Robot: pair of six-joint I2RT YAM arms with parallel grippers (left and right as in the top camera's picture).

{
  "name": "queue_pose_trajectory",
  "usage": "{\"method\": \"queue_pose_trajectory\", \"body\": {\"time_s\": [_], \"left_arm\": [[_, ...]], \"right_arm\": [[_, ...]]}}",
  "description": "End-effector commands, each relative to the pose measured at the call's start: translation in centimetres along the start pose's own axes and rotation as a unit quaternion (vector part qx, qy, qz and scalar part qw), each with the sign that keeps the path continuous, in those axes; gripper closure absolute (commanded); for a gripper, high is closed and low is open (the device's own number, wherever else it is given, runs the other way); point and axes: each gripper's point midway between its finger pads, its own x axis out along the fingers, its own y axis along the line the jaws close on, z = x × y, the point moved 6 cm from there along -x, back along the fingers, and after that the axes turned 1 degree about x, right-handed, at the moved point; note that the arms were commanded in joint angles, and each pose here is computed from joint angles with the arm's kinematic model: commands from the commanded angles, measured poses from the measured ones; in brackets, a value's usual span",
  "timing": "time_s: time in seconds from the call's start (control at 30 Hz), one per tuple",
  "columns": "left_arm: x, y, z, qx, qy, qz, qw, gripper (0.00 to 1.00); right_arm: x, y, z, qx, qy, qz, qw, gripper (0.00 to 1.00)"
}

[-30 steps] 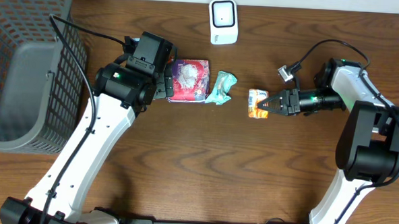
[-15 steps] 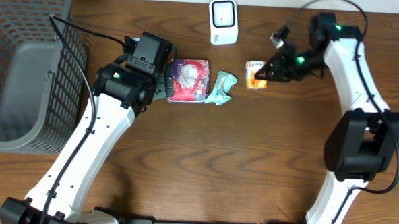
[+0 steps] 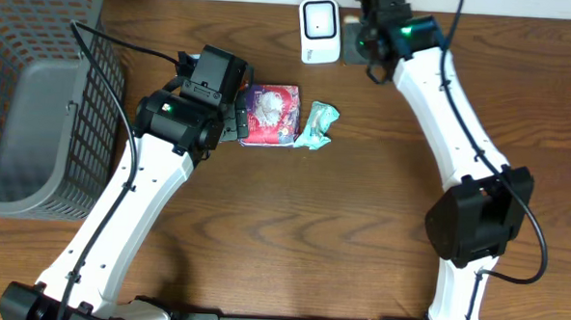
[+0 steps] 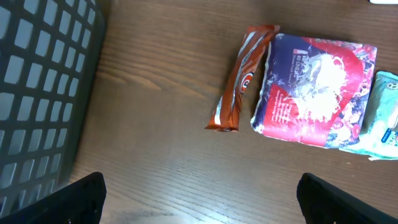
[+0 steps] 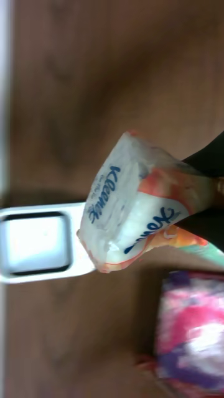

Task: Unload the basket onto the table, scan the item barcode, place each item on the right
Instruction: 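Raise the Kleenex packet up to the scanner face, then carry the Kleenex packet to the far right and drop it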

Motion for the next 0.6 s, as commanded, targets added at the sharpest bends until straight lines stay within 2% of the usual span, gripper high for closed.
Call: {"method": "queue_pose_trajectory", "body": {"time_s": [0.0, 0.23, 0.43, 0.57], "left_arm": [[-0.2, 0.1, 0.3, -0.004, -0.004, 0.000, 1.000, 0.02], [-0.2, 0.1, 0.3, -0.004, -0.004, 0.000, 1.000, 0.02], [-0.2, 0.1, 0.3, -0.004, -0.004, 0.000, 1.000, 0.02], [-0.2, 0.1, 0.3, -0.004, -0.004, 0.000, 1.000, 0.02]], "right_arm": [[1.2, 0.0, 1.2, 0.018, -0.045, -0.050, 0.998, 0.99], [5.0, 1.3, 3.2, 0.033, -0.121, -0.027, 0.992, 0.99], [8.9, 2.6, 2.9, 0.025, -0.150, -0.017, 0.988, 0.99], [9.5, 2.2, 2.4, 0.011, -0.153, -0.067, 0.986, 0.99]]}}
